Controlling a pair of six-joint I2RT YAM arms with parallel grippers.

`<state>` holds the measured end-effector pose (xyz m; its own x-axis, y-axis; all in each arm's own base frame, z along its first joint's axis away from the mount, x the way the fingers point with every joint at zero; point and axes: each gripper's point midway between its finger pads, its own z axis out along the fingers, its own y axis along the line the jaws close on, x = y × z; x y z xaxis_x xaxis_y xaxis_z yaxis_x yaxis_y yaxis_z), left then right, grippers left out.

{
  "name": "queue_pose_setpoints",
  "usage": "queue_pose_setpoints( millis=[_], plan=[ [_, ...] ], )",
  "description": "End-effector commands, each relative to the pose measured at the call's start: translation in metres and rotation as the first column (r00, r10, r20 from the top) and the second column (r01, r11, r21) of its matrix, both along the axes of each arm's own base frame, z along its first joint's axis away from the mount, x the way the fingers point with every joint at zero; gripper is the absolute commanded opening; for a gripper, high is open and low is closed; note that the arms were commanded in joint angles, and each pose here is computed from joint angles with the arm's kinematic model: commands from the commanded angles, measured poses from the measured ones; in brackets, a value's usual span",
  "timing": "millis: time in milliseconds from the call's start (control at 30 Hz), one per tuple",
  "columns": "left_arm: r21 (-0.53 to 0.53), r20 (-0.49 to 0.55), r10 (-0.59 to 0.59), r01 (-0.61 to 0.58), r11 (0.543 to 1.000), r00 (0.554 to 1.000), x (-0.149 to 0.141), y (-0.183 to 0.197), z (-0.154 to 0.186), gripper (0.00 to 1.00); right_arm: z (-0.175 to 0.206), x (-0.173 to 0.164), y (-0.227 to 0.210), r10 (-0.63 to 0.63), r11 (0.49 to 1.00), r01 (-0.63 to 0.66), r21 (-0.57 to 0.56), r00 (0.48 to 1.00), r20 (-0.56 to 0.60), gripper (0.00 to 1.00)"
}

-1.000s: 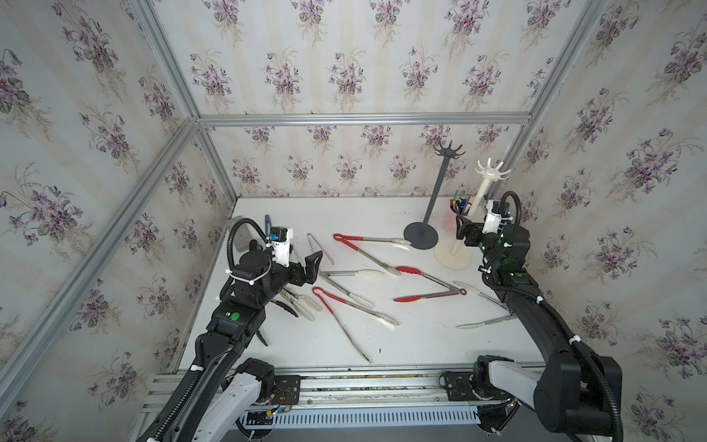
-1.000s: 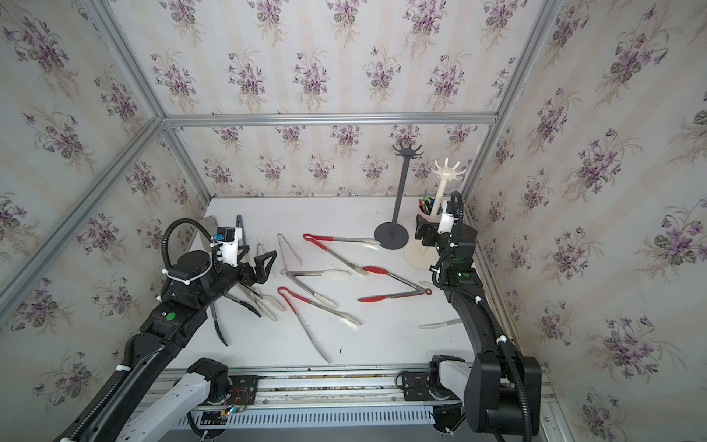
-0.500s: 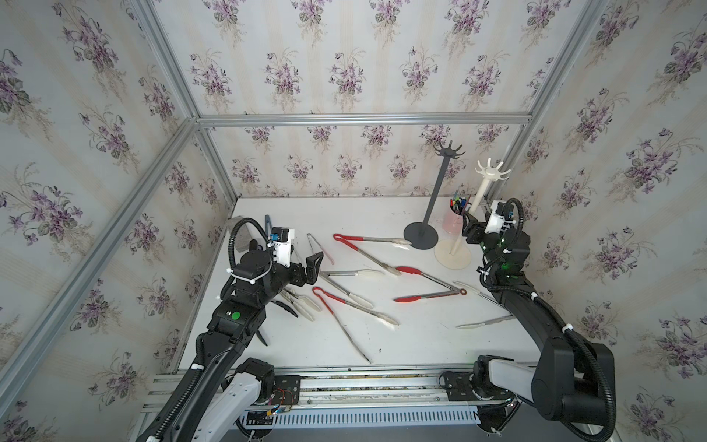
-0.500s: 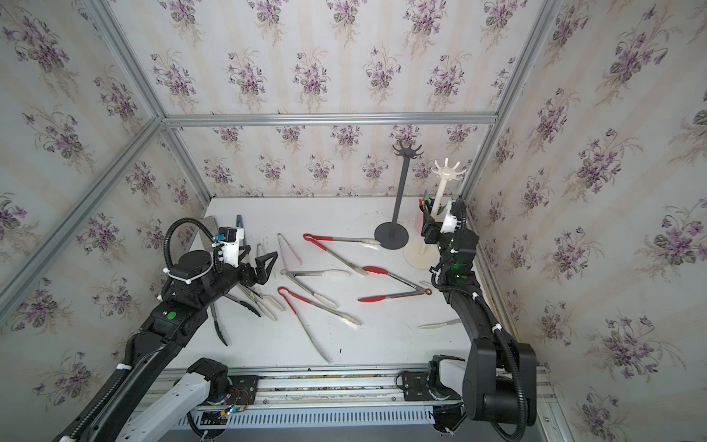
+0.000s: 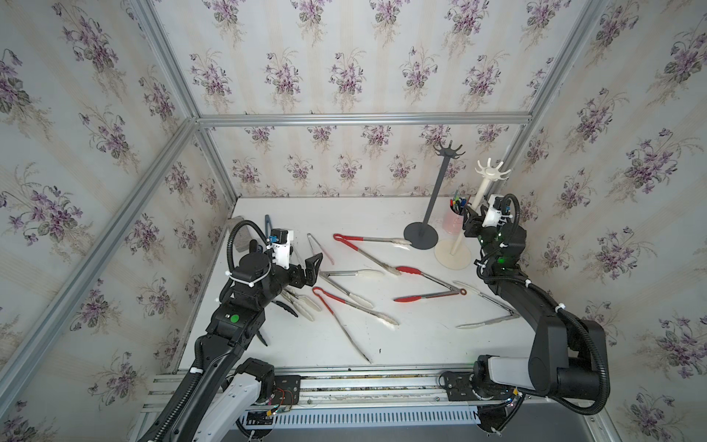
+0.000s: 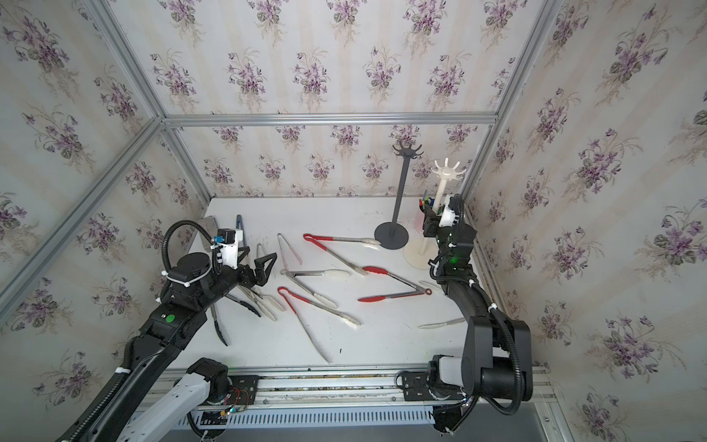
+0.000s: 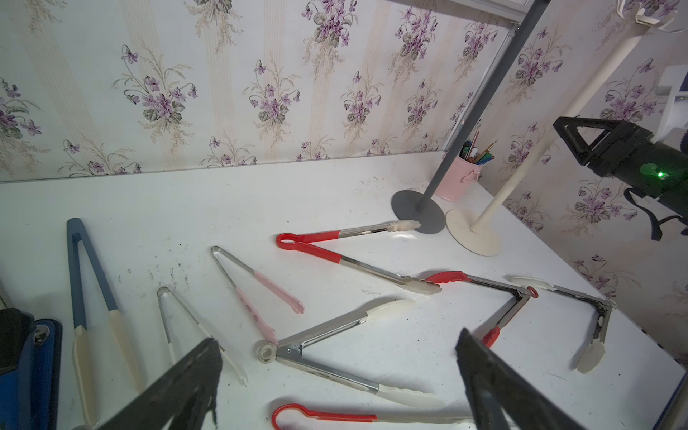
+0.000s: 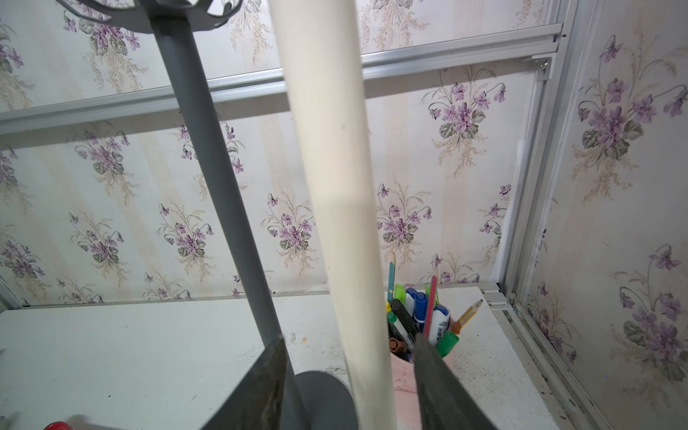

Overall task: Hang food tongs on kitchen utensil racks
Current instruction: Pick up the rack from the center of the board.

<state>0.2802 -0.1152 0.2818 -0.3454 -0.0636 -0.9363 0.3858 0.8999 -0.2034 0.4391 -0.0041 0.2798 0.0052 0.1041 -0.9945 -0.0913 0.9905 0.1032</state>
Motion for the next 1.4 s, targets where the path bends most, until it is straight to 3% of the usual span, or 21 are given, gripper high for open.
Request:
queue_pose_setpoints(
  millis=[0, 200, 600, 1000, 1367],
  plan=[
    [-0.005, 0.004, 0.006, -0.006, 1.000, 1.000, 0.000, 0.001, 0.000, 0.99, 0.014, 0.004, -0.004, -0.023, 1.000, 0.024, -0.014, 0.998, 0.052, 0.52],
    [-0.007, 0.003, 0.009, -0.009, 1.000, 1.000, -0.001, 0.002, -0.001, 0.99, 0.008, 0.008, -0.009, -0.048, 0.998, 0.050, -0.028, 0.998, 0.038, 0.42],
    [0.006, -0.006, 0.014, -0.014, 1.000, 1.000, 0.002, 0.002, -0.005, 1.00, 0.001, 0.016, -0.001, 0.003, 0.999, -0.002, -0.032, 1.000, 0.012, 0.02],
    [-0.013, -0.011, 0.031, -0.031, 0.999, 0.999, 0.002, 0.004, -0.003, 0.99, 0.024, 0.002, -0.007, -0.041, 0.996, 0.046, -0.082, 0.997, 0.062, 0.00],
    [-0.027, -0.021, 0.025, -0.025, 0.999, 0.999, 0.005, 0.001, 0.000, 1.00, 0.083, -0.013, -0.015, -0.092, 0.981, 0.117, -0.152, 0.983, 0.160, 0.00]
  ],
)
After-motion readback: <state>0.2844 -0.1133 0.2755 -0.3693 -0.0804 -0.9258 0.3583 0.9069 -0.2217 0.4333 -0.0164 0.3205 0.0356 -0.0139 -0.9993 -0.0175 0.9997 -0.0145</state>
